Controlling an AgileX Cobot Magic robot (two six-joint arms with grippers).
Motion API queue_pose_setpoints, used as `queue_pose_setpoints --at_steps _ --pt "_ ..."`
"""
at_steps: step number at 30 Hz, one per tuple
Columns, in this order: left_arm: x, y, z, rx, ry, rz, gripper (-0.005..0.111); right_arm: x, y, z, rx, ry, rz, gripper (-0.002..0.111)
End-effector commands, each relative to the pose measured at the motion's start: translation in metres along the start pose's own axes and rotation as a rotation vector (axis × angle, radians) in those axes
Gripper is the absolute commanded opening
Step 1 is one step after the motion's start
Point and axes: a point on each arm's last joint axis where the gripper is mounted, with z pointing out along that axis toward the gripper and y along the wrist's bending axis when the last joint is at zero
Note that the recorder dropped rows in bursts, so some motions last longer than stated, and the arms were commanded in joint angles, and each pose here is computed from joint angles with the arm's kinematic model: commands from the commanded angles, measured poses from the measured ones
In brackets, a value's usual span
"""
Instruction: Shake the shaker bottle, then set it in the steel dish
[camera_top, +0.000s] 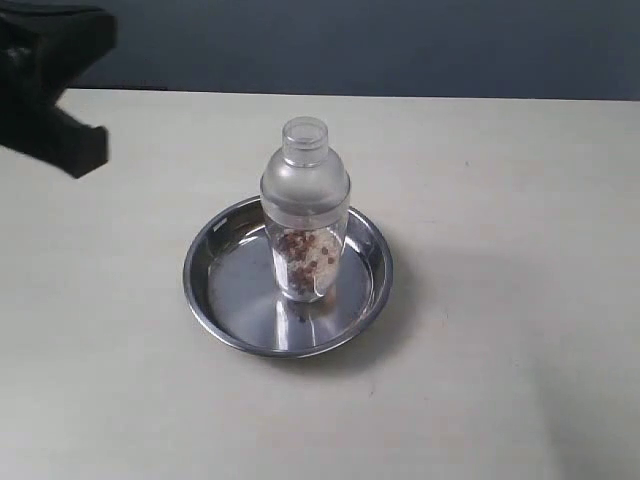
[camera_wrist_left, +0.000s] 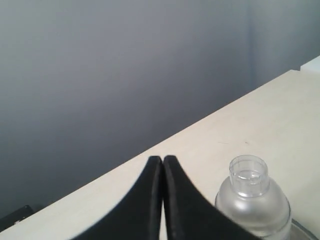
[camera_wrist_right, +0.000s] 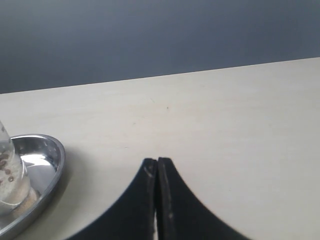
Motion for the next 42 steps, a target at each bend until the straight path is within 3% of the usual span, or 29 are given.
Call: queue_pose_setpoints --at_steps 1,4,9,15,21,25,27,29,37,42 --pt "0.011 0.0 -0.054 -0.032 -0.08 -0.009 0.0 -0.001 0.0 0.0 -0.003 -0.01 -0.007 -0.001" --pt "0.026 -0.001 -0.081 -0.053 -0.077 -0.056 0.0 -0.001 0.0 0.0 -0.003 -0.01 -0.007 -0.001" --pt "0.045 0.001 -0.113 -0.102 0.049 -0.103 0.0 -0.001 0.0 0.0 -0.003 -0.01 -0.007 -0.001" --pt "0.056 0.002 -0.128 -0.124 0.12 -0.135 0.0 -0.001 0.0 0.0 -0.003 -0.007 -0.007 -0.001" --pt "0.066 -0.002 -0.125 -0.106 0.074 -0.15 0.0 -0.001 0.0 0.0 -0.003 -0.007 -0.007 -0.001" --pt "0.099 -0.011 -0.126 -0.132 -0.082 -0.274 0.0 -0.001 0.0 0.0 -0.003 -0.007 -0.007 -0.001" --pt "0.117 -0.013 -0.122 -0.168 -0.057 -0.37 0.0 -0.001 0.0 0.0 -0.003 -0.007 -0.007 -0.001" --pt "0.13 -0.015 -0.118 -0.203 0.002 -0.389 0.0 -0.001 0.0 0.0 -0.003 -0.007 -0.007 -0.001" --pt "0.165 -0.017 -0.111 -0.27 0.116 -0.346 0.0 -0.001 0.0 0.0 -0.003 -0.007 -0.007 -0.001" --pt "0.163 -0.015 -0.111 -0.279 0.098 -0.326 0.0 -0.001 0.0 0.0 -0.003 -0.007 -0.007 -0.001"
